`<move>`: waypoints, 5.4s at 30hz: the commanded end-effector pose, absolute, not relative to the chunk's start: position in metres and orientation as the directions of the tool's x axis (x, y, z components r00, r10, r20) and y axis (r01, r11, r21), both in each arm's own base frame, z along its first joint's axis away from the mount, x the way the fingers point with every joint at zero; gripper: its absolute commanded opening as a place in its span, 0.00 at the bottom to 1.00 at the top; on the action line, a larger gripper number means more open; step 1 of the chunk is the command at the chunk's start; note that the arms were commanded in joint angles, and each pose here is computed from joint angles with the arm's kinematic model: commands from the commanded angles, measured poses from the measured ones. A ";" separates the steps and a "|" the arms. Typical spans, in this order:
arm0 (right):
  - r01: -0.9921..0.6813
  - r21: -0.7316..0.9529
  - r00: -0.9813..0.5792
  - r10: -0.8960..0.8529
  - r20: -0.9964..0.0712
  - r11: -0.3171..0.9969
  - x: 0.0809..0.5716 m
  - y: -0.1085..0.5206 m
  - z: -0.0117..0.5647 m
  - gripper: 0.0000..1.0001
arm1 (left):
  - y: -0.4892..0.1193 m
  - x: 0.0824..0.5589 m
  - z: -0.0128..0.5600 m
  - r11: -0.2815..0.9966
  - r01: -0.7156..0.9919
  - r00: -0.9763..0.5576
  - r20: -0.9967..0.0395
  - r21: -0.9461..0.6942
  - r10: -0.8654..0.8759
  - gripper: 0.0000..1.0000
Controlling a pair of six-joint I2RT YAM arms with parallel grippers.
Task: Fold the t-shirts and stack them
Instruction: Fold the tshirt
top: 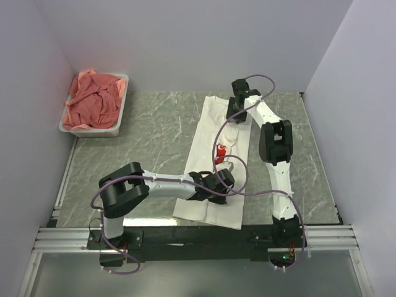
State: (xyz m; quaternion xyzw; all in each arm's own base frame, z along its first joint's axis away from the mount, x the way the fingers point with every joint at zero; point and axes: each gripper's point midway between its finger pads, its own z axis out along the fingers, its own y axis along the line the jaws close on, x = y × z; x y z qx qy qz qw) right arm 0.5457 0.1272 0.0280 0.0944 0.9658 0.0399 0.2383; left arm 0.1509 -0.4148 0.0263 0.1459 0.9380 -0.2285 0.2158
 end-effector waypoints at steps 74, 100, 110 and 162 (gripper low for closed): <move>0.182 0.263 -0.786 0.301 -0.540 0.947 0.376 0.179 0.051 0.29 | -0.328 0.120 0.036 0.785 0.299 -0.938 -0.319 -0.543 0.136 0.09; 0.201 0.211 -0.782 0.287 -0.553 0.956 0.393 0.174 0.040 0.24 | -0.325 0.113 0.028 0.791 0.309 -0.937 -0.313 -0.528 0.157 0.08; 0.184 0.238 -0.815 0.284 -0.506 0.954 0.388 0.192 0.018 0.23 | -0.329 0.109 0.028 0.785 0.319 -0.936 -0.307 -0.531 0.173 0.08; 0.332 0.433 -0.929 0.371 -0.004 0.838 0.066 0.122 0.033 0.37 | -0.226 0.141 0.075 0.847 0.051 -0.956 -0.272 -0.529 -0.113 0.40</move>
